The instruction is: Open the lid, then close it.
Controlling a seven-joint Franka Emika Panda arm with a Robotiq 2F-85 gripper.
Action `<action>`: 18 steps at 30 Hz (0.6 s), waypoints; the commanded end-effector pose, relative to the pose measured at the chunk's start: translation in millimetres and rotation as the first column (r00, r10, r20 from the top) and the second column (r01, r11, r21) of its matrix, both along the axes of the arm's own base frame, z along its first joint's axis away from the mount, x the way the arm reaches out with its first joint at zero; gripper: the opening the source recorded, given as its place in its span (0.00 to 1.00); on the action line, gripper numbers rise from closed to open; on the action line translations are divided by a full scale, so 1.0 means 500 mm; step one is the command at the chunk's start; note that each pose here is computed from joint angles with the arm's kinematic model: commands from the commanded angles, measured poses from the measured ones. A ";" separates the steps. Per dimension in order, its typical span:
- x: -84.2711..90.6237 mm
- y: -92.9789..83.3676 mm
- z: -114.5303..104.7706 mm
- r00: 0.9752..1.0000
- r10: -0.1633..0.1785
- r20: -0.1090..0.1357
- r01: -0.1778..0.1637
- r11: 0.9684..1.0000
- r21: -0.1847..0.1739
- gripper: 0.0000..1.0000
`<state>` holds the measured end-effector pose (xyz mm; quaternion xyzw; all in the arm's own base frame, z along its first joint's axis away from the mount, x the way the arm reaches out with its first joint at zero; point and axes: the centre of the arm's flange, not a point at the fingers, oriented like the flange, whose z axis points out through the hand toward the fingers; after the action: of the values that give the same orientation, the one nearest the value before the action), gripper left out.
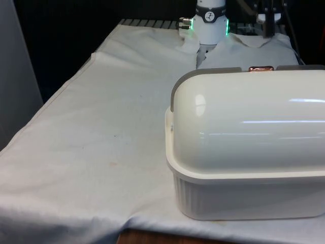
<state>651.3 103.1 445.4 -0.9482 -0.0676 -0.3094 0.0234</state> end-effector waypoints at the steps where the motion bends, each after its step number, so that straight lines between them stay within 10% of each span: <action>1: -0.001 -0.003 0.008 1.000 -0.001 -0.003 0.001 1.000 -0.006 0.00; 18: 0.006 -0.001 0.091 1.000 0.006 -0.020 -0.007 1.000 -0.020 0.00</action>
<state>654.4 102.8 491.1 -0.9499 -0.0728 -0.3035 0.0187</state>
